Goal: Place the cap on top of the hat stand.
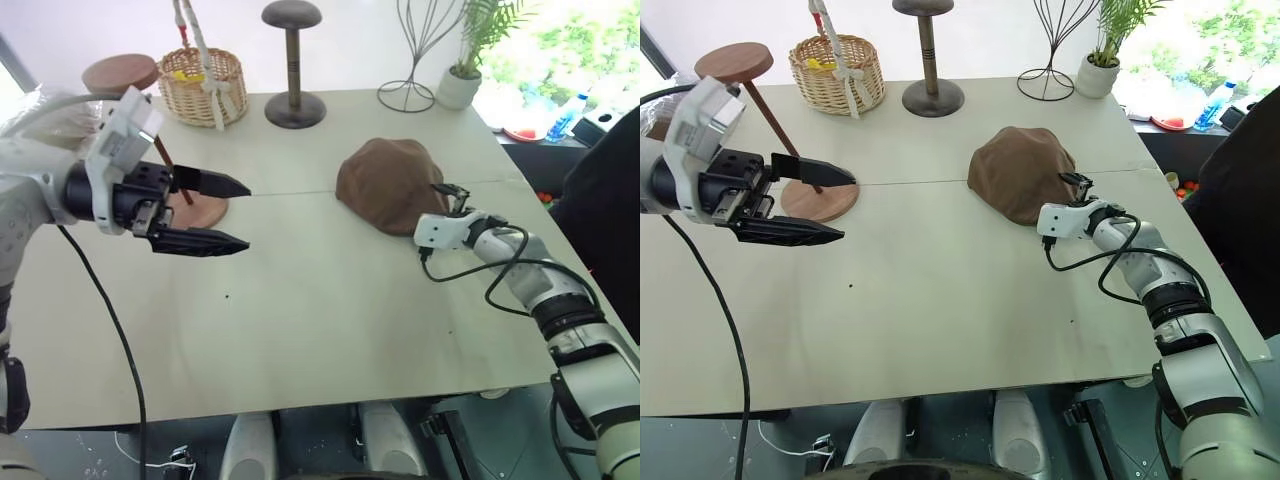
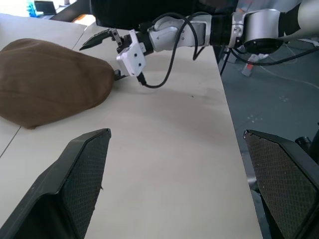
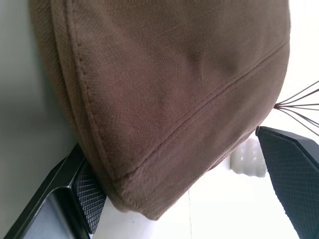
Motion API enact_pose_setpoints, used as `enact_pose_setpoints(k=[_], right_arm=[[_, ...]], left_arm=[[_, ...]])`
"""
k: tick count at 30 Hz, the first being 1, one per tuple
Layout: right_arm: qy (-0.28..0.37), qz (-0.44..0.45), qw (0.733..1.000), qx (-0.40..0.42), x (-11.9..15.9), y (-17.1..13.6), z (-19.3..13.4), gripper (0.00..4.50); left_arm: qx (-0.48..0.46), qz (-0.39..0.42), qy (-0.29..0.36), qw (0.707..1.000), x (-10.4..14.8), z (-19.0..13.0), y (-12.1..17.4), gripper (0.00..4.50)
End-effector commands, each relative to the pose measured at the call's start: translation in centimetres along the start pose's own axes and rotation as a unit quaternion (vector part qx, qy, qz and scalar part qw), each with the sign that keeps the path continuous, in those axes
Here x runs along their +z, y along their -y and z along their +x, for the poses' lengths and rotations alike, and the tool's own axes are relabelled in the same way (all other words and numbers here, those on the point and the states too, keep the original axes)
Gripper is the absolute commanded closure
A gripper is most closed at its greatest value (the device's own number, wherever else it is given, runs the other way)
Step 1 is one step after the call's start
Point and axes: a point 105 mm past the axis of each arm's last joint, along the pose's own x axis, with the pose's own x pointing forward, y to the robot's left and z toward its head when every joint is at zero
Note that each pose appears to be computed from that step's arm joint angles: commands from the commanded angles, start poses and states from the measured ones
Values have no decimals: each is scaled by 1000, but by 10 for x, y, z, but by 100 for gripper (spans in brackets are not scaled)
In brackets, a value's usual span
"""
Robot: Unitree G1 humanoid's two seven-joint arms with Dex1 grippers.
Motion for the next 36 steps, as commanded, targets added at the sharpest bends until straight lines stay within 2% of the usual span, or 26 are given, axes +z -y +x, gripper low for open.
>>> enact_pose_setpoints(k=[1, 2, 6, 7, 9, 10, 12, 18, 23, 28, 31, 34, 36], right_arm=[[14, 1, 1000, 12, 7, -12, 4, 53], [16, 1, 1000, 9, 8, -10, 5, 76], [20, 3, 1000, -5, 9, -3, 5, 258], [23, 3, 1000, -6, 10, -2, 5, 258], [30, 4, 1000, -7, 12, 1, 5, 330], [31, 4, 999, -8, 13, 2, 5, 350], [32, 2, 999, -22, 14, 9, 5, 435], [41, 7, 998, -44, 20, 24, 6, 444], [76, 26, 994, -78, 40, 62, 0, 444], [135, 24, 980, -142, 82, 138, -9, 444], [183, 22, 964, -189, 124, 192, -10, 444], [211, 19, 955, -208, 151, 219, -9, 444], [244, 28, 942, -229, 180, 241, -10, 444]], left_arm=[[7, 28, 3, 1000, 12, -4, 3, 0], [8, 28, 4, 1000, 12, -4, 3, 0], [10, 30, 4, 999, 12, -4, 2, 0], [10, 31, 4, 999, 12, -4, 2, 0], [11, 32, 5, 999, 12, -4, 2, 0], [11, 32, 5, 999, 12, -4, 2, 0], [11, 34, 6, 999, 12, -3, 1, 0], [19, 35, 10, 999, 12, -4, 0, 0], [61, 28, 23, 997, 14, -17, -3, 0], [155, 22, 45, 987, 20, -50, -2, 0], [244, 21, 72, 967, 25, -80, -1, 0], [281, 16, 71, 957, 21, -93, 7, 0], [314, 12, 63, 947, 16, -104, 14, 0]])
